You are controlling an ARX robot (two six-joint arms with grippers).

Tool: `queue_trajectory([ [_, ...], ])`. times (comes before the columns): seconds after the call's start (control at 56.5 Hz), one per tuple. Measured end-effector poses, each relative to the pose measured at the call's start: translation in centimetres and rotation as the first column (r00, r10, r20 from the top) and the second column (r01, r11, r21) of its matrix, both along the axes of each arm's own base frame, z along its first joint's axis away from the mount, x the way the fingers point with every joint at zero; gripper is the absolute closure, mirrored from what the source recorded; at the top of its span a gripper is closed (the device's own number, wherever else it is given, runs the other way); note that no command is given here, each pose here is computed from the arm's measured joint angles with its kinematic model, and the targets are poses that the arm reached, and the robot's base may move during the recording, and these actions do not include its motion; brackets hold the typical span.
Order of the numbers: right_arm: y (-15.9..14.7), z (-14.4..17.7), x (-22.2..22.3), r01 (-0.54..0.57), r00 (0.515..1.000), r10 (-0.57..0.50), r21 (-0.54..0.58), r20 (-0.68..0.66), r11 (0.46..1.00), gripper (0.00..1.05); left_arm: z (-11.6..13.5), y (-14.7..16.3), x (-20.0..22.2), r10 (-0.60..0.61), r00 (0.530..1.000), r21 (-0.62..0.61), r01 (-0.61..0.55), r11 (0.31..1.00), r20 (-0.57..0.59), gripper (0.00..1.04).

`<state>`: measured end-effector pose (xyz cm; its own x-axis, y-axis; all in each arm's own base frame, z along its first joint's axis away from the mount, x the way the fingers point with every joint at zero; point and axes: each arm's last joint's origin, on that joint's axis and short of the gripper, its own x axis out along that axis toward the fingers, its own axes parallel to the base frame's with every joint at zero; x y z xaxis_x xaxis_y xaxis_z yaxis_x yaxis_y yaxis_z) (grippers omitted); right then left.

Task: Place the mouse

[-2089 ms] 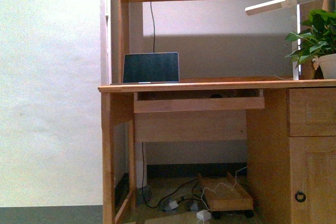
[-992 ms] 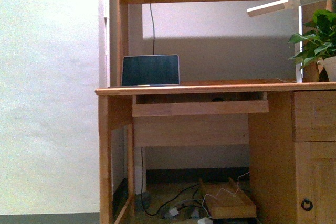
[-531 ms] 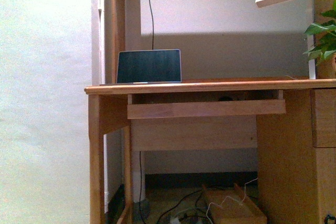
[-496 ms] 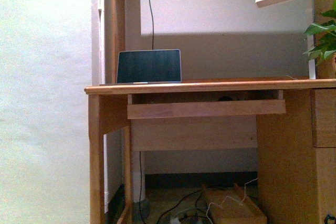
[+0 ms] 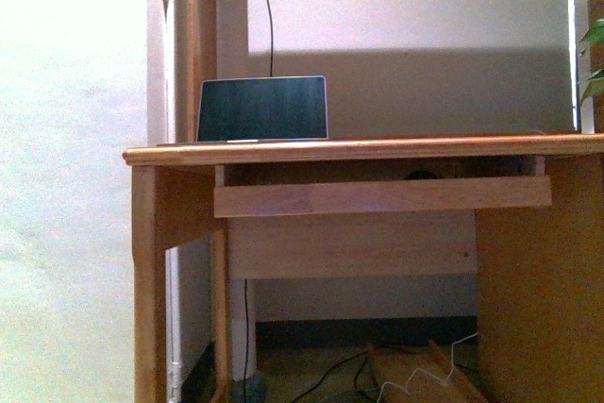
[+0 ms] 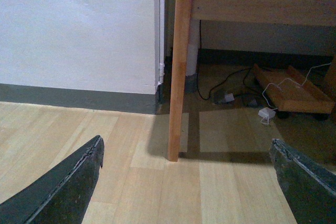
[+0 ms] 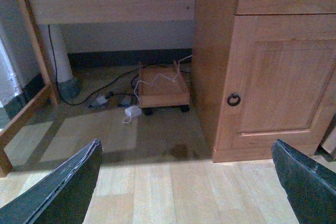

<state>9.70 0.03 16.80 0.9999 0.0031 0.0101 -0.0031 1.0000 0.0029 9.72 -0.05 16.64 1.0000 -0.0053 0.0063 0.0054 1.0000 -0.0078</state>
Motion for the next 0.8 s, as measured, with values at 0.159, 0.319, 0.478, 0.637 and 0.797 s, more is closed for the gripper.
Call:
queue_trajectory([
  [0.159, 0.00, 0.00, 0.00, 0.000, 1.000, 0.000, 0.000, 0.000, 1.000, 0.07, 0.00, 0.00, 0.00, 0.001, 1.000, 0.000, -0.001, 1.000, 0.000, 0.08],
  [0.319, 0.00, 0.00, 0.00, 0.000, 1.000, 0.000, 0.000, 0.000, 1.000, 0.07, 0.00, 0.00, 0.00, 0.000, 1.000, 0.000, 0.000, 1.000, 0.000, 0.08],
  [0.478, 0.00, 0.00, 0.00, 0.000, 1.000, 0.000, 0.000, 0.000, 1.000, 0.07, 0.00, 0.00, 0.00, 0.000, 1.000, 0.000, 0.000, 1.000, 0.000, 0.08],
  [0.637, 0.00, 0.00, 0.00, 0.000, 1.000, 0.000, 0.000, 0.000, 1.000, 0.07, 0.00, 0.00, 0.00, 0.000, 1.000, 0.000, 0.000, 1.000, 0.000, 0.08],
  [0.797, 0.00, 0.00, 0.00, 0.000, 1.000, 0.000, 0.000, 0.000, 1.000, 0.07, 0.00, 0.00, 0.00, 0.000, 1.000, 0.000, 0.000, 1.000, 0.000, 0.08],
])
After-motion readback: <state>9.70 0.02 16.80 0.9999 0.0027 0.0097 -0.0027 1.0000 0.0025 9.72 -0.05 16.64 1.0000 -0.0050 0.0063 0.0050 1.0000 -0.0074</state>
